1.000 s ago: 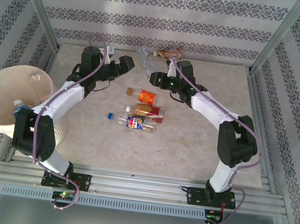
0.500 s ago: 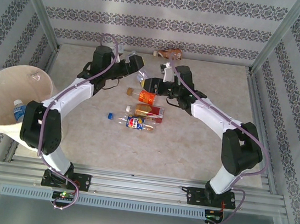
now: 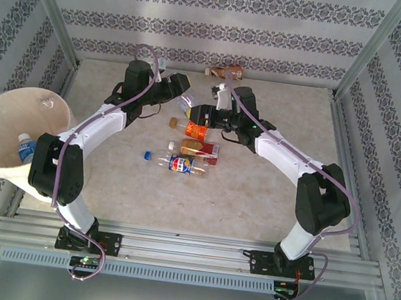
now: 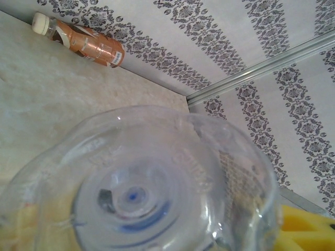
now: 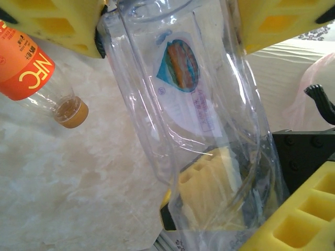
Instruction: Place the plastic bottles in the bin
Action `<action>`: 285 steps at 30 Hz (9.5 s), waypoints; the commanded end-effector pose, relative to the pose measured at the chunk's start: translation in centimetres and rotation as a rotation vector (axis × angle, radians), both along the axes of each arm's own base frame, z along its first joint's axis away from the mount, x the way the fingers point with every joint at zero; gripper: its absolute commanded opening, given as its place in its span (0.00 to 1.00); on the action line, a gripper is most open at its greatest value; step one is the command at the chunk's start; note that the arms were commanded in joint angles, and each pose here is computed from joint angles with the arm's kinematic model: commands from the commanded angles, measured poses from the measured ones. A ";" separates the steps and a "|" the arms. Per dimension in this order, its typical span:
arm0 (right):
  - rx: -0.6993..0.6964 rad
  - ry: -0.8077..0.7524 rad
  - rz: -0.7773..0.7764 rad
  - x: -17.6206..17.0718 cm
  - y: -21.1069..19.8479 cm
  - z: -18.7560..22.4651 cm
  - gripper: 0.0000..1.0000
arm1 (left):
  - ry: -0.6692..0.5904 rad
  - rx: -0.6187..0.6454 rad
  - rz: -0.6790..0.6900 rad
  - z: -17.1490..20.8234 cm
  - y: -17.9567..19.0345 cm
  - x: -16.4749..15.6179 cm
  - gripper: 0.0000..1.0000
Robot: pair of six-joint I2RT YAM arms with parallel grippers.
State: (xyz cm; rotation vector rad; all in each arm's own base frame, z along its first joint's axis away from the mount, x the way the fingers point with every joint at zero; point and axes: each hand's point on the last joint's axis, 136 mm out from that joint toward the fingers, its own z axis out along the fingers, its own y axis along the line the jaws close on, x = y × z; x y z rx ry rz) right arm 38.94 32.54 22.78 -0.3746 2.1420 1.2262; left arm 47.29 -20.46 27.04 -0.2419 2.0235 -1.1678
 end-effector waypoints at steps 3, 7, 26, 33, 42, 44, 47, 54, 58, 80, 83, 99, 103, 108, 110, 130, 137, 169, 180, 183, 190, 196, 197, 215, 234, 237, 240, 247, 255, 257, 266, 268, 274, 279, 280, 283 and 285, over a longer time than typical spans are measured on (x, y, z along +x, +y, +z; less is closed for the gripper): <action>0.030 -0.123 0.051 -0.1 0.0 3.6 0.80 | -0.056 -0.004 -0.013 2.3 -0.5 0.1 0.65; 0.018 -0.202 0.014 -0.1 -1.7 5.4 0.98 | -0.067 0.017 0.009 2.9 0.1 -0.2 0.64; 0.063 -0.245 -0.340 3.1 -10.3 6.8 0.98 | -0.091 0.193 0.123 5.6 4.1 -3.3 0.50; 0.046 -0.261 -0.356 3.9 -10.5 6.7 0.98 | -0.052 0.378 0.293 8.0 9.7 -6.1 0.41; 0.073 -0.247 -0.336 5.2 -9.6 6.8 0.98 | -0.022 0.626 0.672 13.7 22.1 -14.1 0.38; 0.078 -0.240 -0.333 5.5 -9.3 6.7 0.98 | -0.012 0.690 0.725 15.0 24.0 -16.0 0.38; 0.090 -0.229 -0.330 5.8 -9.1 6.7 0.98 | -0.006 0.745 0.778 16.7 25.7 -18.3 0.37; 0.109 -0.196 -0.322 6.4 -8.6 6.5 0.98 | 0.097 0.946 0.953 18.8 30.2 -23.0 0.36; 0.101 -0.195 -0.317 6.5 -8.5 6.7 0.98 | 0.172 1.056 1.041 19.4 32.2 -25.5 0.36; 0.070 -0.168 -0.272 6.8 -6.9 7.2 0.98 | 0.681 1.007 0.932 9.2 36.8 -25.7 0.85; 0.058 -0.172 -0.284 6.7 -7.0 6.9 0.98 | 0.592 0.968 0.955 10.6 36.4 -25.0 0.87; 0.042 -0.164 -0.307 6.9 -7.4 6.3 0.98 | 0.258 0.605 0.724 11.6 29.5 -19.5 0.98; 0.034 -0.164 -0.322 6.6 -7.8 6.0 0.98 | 0.183 0.602 0.726 12.6 27.4 -18.7 1.00; 0.022 -0.171 -0.341 5.9 -8.5 5.8 0.98 | 0.101 0.584 0.660 12.6 22.5 -16.1 1.00; 0.009 -0.178 -0.358 5.8 -9.0 5.6 0.98 | 0.079 0.542 0.625 12.1 20.2 -14.8 1.00; -0.101 -0.189 -0.457 3.6 -12.7 2.8 0.98 | 0.592 0.157 0.443 -10.2 5.6 -13.5 1.00; -0.099 -0.164 -0.448 2.9 -12.4 1.8 0.98 | 0.780 0.064 0.458 -15.5 3.7 -14.8 1.00; -0.202 -0.207 -0.446 1.5 -13.6 1.7 0.98 | 0.902 0.040 0.688 -24.6 3.9 -16.1 0.70; -0.200 -0.213 -0.442 1.7 -13.4 2.0 0.98 | 0.652 0.106 0.632 -20.3 5.2 -14.2 0.56; -0.198 -0.222 -0.432 1.8 -13.3 2.3 0.98 | 0.566 0.209 0.629 -18.0 6.4 -14.0 0.56; -0.189 -0.227 -0.422 1.9 -12.9 2.4 0.98 | 0.368 0.358 0.612 -12.7 8.9 -13.8 0.56; -0.190 -0.235 -0.409 1.8 -12.5 2.5 0.98 | 0.178 0.524 0.597 -6.0 10.8 -13.6 0.55; -0.187 -0.237 -0.407 1.8 -12.4 2.6 0.98 | 0.148 0.549 0.600 -4.8 11.1 -13.5 0.55; -0.188 -0.278 -0.367 1.7 -11.1 3.6 0.98 | -0.252 0.851 0.824 14.5 19.0 -17.5 0.54; -0.177 -0.292 -0.326 2.4 -9.4 4.2 0.98 | -0.082 1.265 1.102 22.6 28.2 -22.9 0.50; -0.179 -0.296 -0.324 2.4 -9.3 4.4 0.98 | -0.044 1.272 1.138 22.4 29.6 -23.3 0.50; -0.185 -0.302 -0.323 2.4 -9.3 4.5 0.98 | 0.047 1.314 1.199 21.9 32.0 -24.4 0.50; -0.190 -0.298 -0.313 2.8 -9.0 4.6 0.98 | 0.201 1.309 1.238 19.8 35.3 -27.0 0.50; -0.178 -0.292 -0.304 3.4 -8.2 5.1 0.98 | 0.581 1.306 1.245 14.1 39.6 -30.7 0.50; -0.180 -0.294 -0.301 3.4 -8.1 5.1 0.98 | 0.646 1.297 1.237 12.7 40.7 -30.9 0.50; -0.191 -0.292 -0.299 3.4 -8.1 5.0 0.98 | 0.882 1.256 1.215 8.9 44.0 -31.6 0.54; -0.193 -0.289 -0.299 3.4 -8.1 4.9 0.98 | 0.921 1.240 1.191 8.2 44.1 -31.2 0.63; -0.204 -0.287 -0.306 3.2 -8.3 4.7 0.98 | 0.897 1.154 1.149 7.7 43.6 -29.4 0.78; -0.201 -0.282 -0.308 3.2 -8.2 4.6 0.98 | 0.826 1.085 1.130 7.9 42.9 -28.1 0.86; -0.201 -0.282 -0.308 3.2 -8.2 4.6 0.98 | 0.807 1.066 1.121 7.8 42.6 -27.8 0.87; -0.202 -0.284 -0.307 3.3 -8.1 4.6 0.98 | 0.752 1.016 1.105 7.9 42.0 -26.9 0.89; -0.204 -0.284 -0.305 3.3 -8.0 4.5 0.98 | 0.728 0.995 1.096 8.0 41.7 -26.5 0.90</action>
